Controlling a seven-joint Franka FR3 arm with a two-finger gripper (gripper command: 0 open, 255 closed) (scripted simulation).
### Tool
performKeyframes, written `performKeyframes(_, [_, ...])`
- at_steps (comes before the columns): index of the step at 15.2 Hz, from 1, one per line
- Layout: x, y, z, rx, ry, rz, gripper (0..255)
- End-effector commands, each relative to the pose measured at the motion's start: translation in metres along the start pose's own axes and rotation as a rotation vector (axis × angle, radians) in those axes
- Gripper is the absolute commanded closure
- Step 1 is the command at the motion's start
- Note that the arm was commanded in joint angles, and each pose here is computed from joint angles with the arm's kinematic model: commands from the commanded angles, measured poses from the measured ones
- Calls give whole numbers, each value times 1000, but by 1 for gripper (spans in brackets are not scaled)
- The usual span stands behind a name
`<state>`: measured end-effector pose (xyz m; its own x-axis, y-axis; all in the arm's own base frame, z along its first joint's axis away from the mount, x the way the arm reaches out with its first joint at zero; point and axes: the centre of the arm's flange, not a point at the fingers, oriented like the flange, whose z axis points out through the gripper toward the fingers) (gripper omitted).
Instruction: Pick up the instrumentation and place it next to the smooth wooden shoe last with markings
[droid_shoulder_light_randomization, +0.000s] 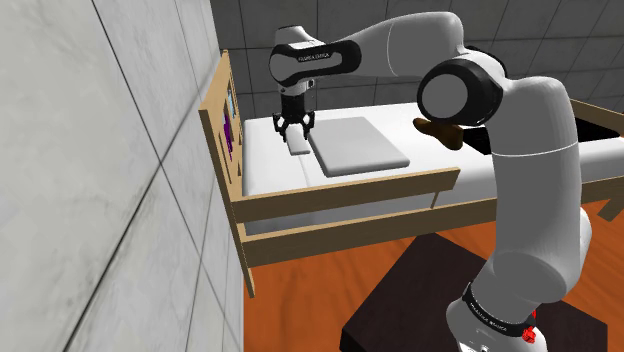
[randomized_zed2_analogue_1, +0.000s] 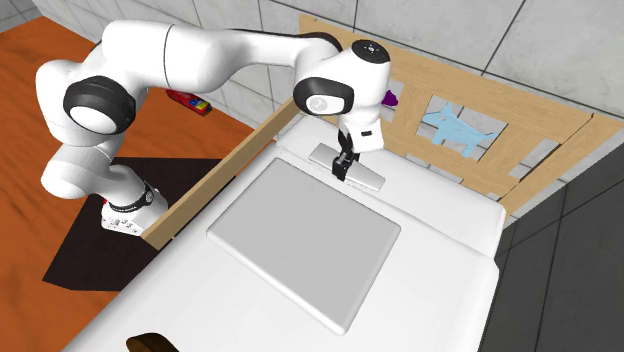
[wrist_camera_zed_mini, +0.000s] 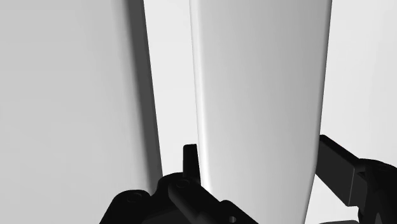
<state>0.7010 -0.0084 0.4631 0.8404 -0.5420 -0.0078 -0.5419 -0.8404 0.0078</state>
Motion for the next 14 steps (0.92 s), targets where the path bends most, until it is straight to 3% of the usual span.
performKeyframes(1, [1, 0, -10, 0, 0, 0, 255])
performKeyframes(14, [0, 1, -79, 0, 0, 0, 255])
